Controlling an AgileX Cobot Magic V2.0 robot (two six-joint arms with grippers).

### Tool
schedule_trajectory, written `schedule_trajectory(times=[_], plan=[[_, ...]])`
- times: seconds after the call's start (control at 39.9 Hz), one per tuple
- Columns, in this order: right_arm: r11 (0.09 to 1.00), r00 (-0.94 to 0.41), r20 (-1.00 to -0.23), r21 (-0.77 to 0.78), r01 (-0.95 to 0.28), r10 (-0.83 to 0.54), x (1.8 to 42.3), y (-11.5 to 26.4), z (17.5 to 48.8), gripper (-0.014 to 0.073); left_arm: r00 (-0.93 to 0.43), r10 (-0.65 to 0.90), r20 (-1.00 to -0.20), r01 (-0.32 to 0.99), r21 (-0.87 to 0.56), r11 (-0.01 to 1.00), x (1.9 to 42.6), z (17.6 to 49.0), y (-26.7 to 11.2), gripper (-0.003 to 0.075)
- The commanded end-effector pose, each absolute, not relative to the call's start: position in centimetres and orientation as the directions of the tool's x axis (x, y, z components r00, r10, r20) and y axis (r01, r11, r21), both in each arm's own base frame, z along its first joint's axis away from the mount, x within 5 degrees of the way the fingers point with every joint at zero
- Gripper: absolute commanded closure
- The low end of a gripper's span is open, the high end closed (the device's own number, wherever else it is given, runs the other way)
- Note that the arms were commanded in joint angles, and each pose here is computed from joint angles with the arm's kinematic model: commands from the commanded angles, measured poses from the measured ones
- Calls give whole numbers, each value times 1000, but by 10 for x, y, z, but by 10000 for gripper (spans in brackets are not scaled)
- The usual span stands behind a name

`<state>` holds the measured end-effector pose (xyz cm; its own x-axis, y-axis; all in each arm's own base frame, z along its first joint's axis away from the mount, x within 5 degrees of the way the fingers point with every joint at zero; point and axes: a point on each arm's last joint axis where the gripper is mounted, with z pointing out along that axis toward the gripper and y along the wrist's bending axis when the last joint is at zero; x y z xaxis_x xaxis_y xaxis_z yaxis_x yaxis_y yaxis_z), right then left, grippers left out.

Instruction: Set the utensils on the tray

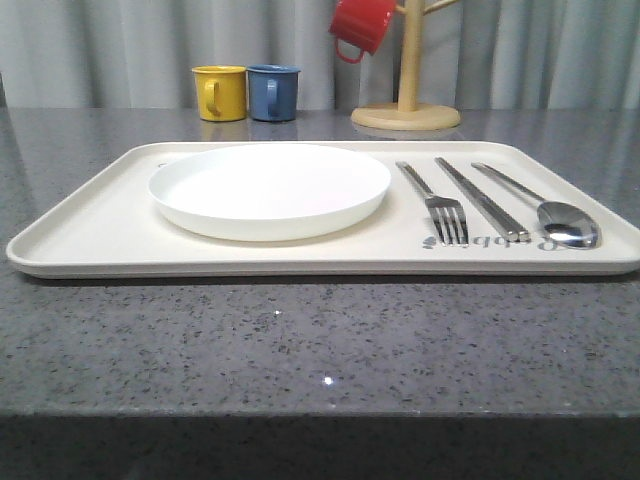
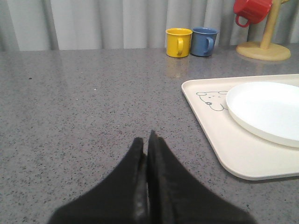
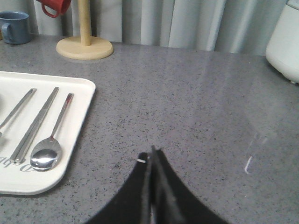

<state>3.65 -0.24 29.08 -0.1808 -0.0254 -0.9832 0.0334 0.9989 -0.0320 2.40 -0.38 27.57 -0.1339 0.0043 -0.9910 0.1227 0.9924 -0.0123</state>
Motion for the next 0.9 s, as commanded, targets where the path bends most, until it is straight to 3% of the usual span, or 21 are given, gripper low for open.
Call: schedule_trajectory(times=[0.0, 0.53, 0.73, 0.88], plan=[[998, -83, -995, -54, 44, -51, 37, -3, 306, 657, -12, -27, -1000, 125, -28, 992, 19, 291, -3, 738], [998, -83, -995, -54, 44, -51, 37, -3, 306, 657, 2, -8, -1000, 114, -8, 993, 19, 290, -3, 738], [998, -83, -995, -54, 44, -51, 37, -3, 306, 657, 35, -8, -999, 65, -6, 998, 34, 265, -2, 738], [998, -84, -995, -54, 44, -51, 37, -3, 305, 657, 23, -7, -1000, 15, -6, 1000, 48, 230, -1, 738]])
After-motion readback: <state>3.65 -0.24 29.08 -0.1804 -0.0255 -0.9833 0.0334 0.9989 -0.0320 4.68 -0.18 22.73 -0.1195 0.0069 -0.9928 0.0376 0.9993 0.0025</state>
